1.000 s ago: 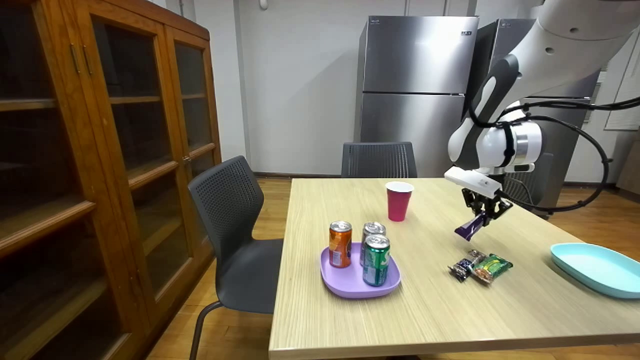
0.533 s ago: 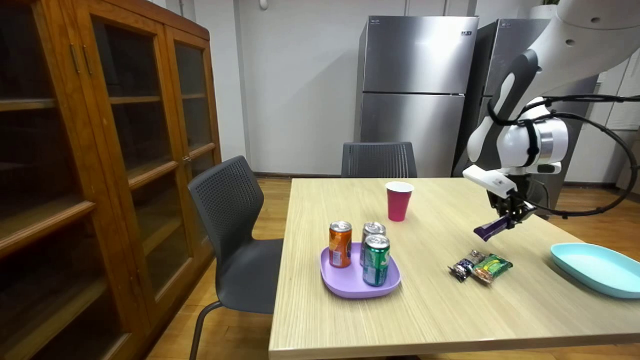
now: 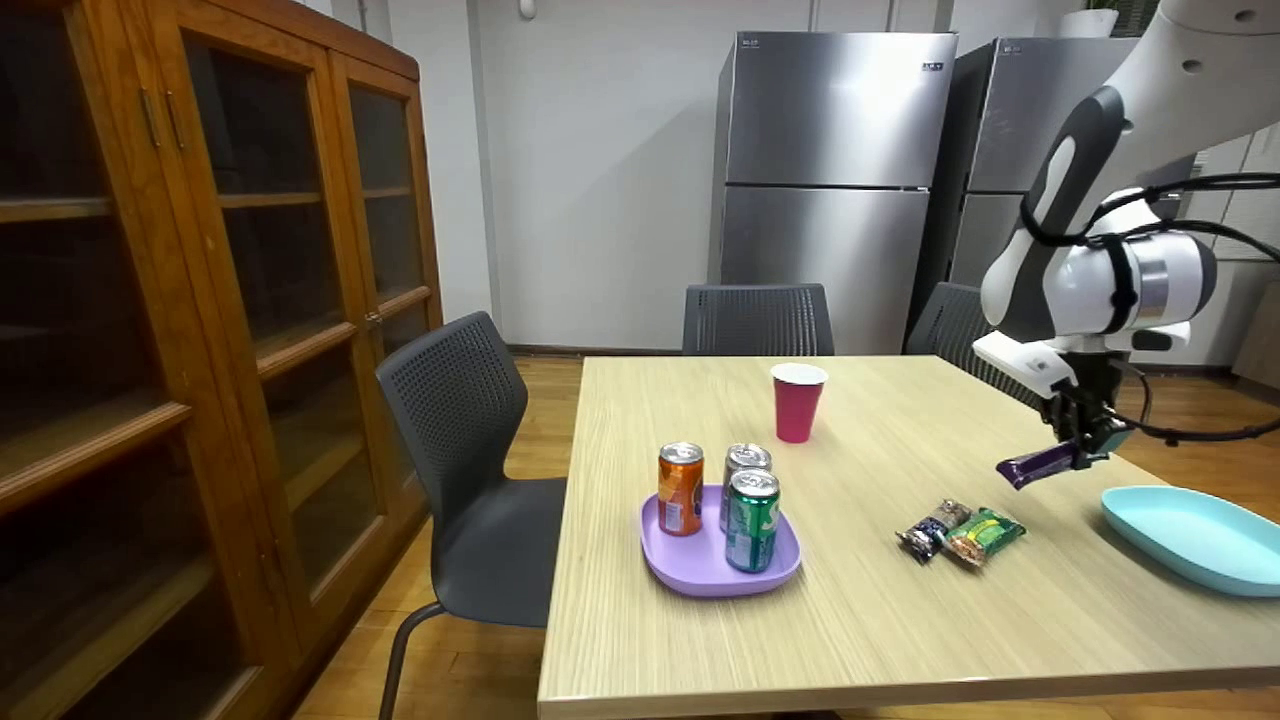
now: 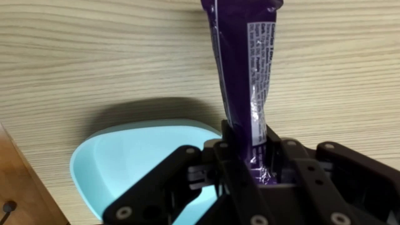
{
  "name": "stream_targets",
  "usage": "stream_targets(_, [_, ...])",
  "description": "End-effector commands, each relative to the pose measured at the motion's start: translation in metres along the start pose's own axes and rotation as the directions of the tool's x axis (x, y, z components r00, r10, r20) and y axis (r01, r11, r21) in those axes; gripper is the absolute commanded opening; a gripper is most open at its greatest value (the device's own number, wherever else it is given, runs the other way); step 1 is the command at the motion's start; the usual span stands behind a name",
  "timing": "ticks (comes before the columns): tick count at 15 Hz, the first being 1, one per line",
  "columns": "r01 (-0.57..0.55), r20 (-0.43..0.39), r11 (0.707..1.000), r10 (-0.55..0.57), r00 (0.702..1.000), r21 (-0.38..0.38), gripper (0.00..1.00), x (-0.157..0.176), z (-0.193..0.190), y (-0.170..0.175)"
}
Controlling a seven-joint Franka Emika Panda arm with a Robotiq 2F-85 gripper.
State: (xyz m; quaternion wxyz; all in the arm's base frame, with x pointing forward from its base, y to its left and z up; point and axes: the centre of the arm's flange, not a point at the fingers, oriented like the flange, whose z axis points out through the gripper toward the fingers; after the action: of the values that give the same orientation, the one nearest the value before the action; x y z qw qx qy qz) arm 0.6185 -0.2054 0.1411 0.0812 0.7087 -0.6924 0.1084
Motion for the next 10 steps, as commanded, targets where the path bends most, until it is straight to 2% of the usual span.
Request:
stream_targets(1, [-0.093, -0.001, 0.995, 0.093, 0.996, -0.021, 0.06, 0.019, -0.006, 0.021])
stream_targets(10, [-0.27, 0.005, 0.961, 0.271, 0.963, -0.061, 0.06, 0.096, 0.017, 0.056])
